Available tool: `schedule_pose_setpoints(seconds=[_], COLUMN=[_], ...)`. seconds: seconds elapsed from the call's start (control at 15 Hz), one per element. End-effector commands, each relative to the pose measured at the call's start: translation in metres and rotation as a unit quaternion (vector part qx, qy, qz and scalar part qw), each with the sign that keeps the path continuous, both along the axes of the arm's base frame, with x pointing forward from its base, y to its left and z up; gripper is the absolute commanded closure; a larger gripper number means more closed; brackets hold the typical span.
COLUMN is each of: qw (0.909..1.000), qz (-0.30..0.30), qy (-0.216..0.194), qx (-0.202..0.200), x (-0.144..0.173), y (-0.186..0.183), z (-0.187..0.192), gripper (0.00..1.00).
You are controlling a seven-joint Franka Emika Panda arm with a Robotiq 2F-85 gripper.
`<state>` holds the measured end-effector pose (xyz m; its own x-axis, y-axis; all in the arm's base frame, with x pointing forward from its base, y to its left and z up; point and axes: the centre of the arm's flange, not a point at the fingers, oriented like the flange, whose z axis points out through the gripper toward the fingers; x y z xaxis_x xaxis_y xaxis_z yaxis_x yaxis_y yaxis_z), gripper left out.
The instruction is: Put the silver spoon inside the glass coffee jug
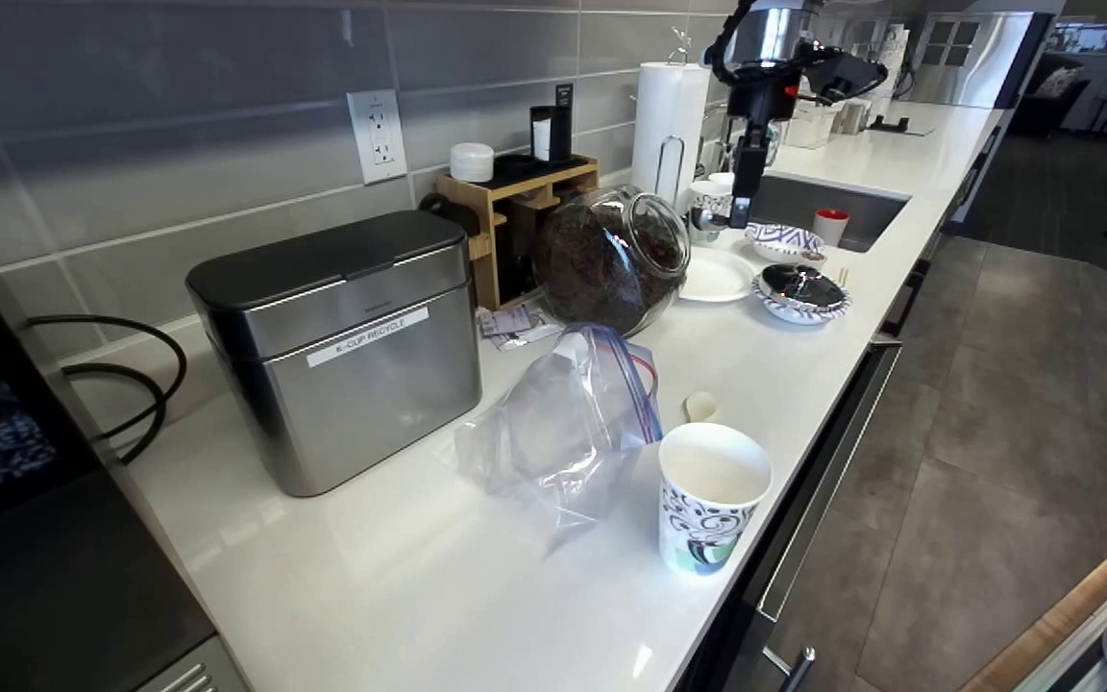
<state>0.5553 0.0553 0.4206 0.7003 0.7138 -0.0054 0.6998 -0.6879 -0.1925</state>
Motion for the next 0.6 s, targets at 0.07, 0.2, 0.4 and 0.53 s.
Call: schedule_pose_setpoints(seconds=[0.07, 0.2, 0.4, 0.53], qw=[0.9987, 0.9981, 0.9967, 0.9939], qz=[-0.045, -0.059, -0.078, -0.101], qy=[0.024, 0.016, -0.009, -0.035], qx=[0.003, 0.007, 0.02, 0.026], x=[0.032, 0.035, 0.029, 0.03], y=[0.021, 0.028, 0.036, 0.04], z=[-0.012, -0.018, -0.03, -0.037], gripper=[0.94, 0.94, 0.94, 0.94])
